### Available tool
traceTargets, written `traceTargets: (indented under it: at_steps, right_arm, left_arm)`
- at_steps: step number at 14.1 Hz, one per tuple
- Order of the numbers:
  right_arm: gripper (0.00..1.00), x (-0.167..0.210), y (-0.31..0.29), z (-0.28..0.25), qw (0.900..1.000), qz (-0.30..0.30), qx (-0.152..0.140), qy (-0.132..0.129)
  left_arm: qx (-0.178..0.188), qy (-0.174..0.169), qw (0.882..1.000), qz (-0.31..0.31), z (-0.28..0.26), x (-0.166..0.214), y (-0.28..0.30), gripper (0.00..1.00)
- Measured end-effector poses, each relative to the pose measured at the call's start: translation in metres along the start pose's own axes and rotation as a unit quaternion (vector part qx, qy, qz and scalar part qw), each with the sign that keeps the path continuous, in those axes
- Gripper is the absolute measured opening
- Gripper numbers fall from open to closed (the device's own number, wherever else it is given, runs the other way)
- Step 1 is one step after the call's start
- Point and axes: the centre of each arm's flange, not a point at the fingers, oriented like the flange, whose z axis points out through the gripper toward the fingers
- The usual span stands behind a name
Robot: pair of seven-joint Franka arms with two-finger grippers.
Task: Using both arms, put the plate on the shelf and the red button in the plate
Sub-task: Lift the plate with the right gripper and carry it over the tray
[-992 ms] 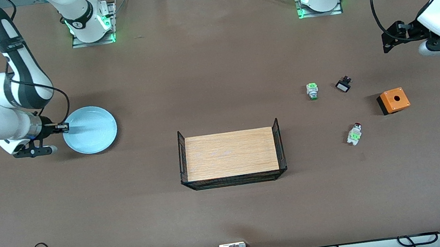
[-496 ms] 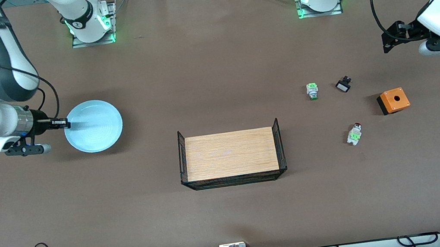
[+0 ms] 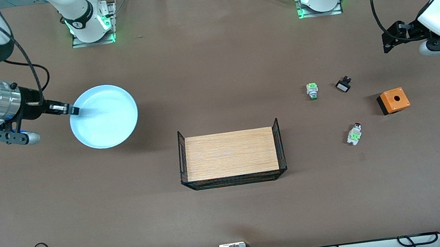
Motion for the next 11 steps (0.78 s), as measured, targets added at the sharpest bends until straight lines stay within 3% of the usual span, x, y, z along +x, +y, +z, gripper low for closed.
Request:
traceTargets:
  at_steps: [5,11]
  right_arm:
    - [0.03,-0.044,-0.074,0.010,0.995,0.096,0.005,-0.005]
    - [0.03,-0.076,-0.140,0.037,0.983,0.181,0.032,0.020]
  left_arm:
    - [0.000,0.000,1.000,0.000,0.000,0.000,0.000,1.00]
    - [0.000,-0.001,1.000,0.000,0.000,0.000,0.000,1.00]
